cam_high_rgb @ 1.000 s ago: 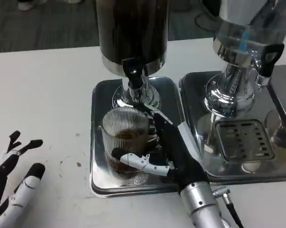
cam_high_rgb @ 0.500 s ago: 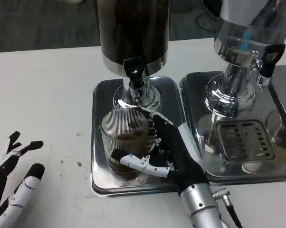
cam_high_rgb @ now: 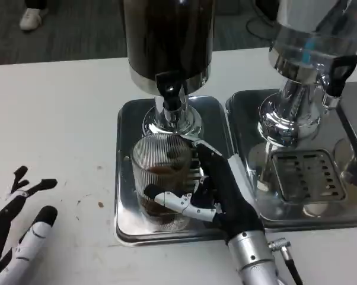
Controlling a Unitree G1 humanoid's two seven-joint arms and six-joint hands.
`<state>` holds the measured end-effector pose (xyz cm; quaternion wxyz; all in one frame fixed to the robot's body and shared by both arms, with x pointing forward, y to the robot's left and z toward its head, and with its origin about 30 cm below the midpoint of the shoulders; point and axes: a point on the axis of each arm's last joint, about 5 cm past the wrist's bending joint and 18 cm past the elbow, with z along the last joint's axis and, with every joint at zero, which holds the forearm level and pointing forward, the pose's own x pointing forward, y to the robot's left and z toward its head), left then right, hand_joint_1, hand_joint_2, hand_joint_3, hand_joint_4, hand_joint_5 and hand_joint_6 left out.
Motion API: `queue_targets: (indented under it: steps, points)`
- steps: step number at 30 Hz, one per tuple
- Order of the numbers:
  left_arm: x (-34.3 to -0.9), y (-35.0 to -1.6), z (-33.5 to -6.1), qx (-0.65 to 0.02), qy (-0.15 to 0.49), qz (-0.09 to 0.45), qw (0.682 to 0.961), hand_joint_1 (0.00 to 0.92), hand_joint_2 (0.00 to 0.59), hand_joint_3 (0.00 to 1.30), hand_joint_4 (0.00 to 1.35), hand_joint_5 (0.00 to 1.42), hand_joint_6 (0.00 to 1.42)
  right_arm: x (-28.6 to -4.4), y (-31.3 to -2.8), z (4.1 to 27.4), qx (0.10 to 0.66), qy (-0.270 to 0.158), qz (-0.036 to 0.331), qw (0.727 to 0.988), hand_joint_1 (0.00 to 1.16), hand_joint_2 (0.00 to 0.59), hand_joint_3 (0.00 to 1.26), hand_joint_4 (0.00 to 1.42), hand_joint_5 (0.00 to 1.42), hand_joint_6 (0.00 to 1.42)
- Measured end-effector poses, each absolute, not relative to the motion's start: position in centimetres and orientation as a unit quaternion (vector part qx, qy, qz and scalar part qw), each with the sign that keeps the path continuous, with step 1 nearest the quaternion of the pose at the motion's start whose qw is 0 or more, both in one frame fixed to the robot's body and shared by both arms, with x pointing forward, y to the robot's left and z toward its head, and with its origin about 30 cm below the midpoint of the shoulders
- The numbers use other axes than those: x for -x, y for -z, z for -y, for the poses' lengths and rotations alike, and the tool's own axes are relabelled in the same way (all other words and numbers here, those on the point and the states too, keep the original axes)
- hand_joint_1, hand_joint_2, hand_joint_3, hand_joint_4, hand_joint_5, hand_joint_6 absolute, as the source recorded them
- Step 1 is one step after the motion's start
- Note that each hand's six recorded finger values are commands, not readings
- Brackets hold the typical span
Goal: Grasp the cup under the faucet to collect the drink, then remove the cup.
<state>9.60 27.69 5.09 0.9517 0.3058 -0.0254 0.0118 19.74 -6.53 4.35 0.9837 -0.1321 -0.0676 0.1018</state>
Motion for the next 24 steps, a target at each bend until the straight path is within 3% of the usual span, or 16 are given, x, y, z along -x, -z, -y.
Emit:
queue_targets:
  steps: [16, 21, 24]
  points:
    - [-9.88, -5.16, -27.71, -0.306, -0.009, 0.027, 0.952, 0.0, 0.216, 0.29, 0.0, 0.06, 0.0, -19.5, -4.18, 6.58, 0.136, -0.079, 0.073, 0.985, 0.98, 0.169, 0.45, 0.58, 0.86, 1.32]
    - [-9.93, -5.07, -27.84, -0.307, -0.009, 0.023, 0.951, 0.0, 0.236, 0.29, 0.0, 0.06, 0.0, -19.19, -4.02, 6.69, 0.14, -0.064, 0.078, 0.985, 0.93, 0.227, 0.46, 0.62, 0.89, 1.34]
    - [-10.03, -5.08, -27.85, -0.307, -0.009, 0.024, 0.951, 0.0, 0.239, 0.28, 0.0, 0.06, 0.0, -18.89, -3.88, 6.77, 0.151, -0.053, 0.084, 0.984, 0.92, 0.231, 0.46, 0.62, 0.89, 1.34]
